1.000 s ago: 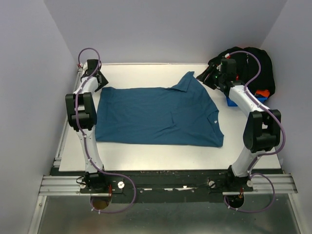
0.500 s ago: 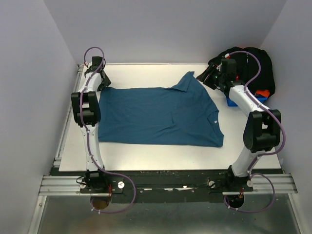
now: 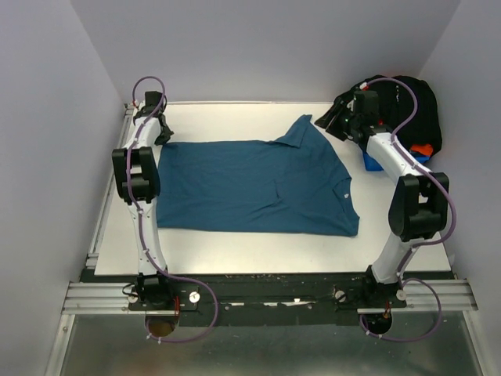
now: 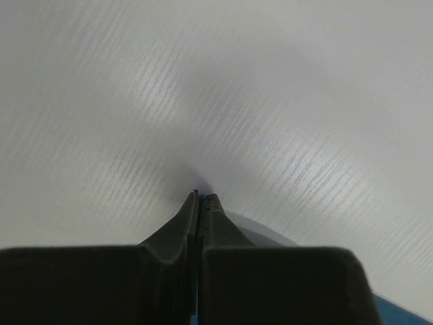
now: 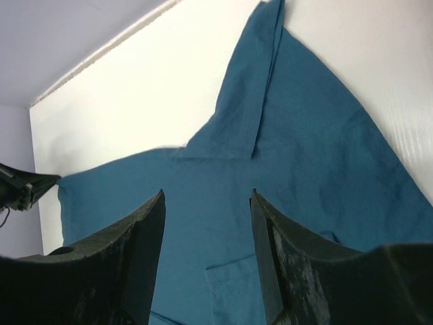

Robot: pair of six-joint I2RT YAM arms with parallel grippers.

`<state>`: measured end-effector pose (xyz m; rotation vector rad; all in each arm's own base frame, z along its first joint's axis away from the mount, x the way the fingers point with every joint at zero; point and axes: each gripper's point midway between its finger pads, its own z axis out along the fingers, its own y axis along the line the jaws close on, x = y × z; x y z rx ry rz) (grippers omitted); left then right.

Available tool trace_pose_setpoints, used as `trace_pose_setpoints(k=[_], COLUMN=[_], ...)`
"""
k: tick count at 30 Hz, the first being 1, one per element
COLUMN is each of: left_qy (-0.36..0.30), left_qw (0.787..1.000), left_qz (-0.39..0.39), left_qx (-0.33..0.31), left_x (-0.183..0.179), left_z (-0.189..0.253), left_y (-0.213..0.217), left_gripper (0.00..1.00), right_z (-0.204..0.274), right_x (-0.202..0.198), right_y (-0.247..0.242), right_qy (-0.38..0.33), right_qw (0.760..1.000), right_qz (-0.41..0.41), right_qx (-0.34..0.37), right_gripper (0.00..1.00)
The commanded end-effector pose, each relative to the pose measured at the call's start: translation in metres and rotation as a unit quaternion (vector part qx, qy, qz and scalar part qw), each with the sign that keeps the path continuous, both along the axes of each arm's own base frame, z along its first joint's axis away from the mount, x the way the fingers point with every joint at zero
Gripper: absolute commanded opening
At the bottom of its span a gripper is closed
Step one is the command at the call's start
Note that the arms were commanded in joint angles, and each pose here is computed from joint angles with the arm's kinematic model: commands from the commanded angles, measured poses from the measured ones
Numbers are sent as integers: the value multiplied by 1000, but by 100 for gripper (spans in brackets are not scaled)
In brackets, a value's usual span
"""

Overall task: Fold and stack the t-shirts
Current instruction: Grap the side of the flattened tshirt furthest away from the robot with both arms

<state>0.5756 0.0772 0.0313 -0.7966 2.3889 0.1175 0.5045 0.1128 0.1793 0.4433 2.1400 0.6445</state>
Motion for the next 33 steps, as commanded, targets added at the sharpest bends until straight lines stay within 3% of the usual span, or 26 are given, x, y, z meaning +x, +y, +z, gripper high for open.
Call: trace_pose_setpoints(k=[1, 20, 28, 33], left_qy=[-6, -66, -71, -76], left_qw=[1000, 997, 997, 996], left_qz=[-11, -42, -40, -44], left_qx=[12, -7, -15, -17], left_x=[-5, -11, -12, -12], left_z=[15, 43, 46, 50], left_y=[4, -11, -12, -15], left_gripper=[0, 0, 0, 0], right_z=[-9, -81, -122, -136], right_x=[15, 118, 141, 157], right_y=[3, -3, -7, 4], right_qy=[22, 94, 110, 107], right_qw=[1000, 993, 986, 984], right_qz=[8, -71, -124, -129], right_qx=[-12, -11, 9, 65], right_gripper=[61, 63, 62, 61])
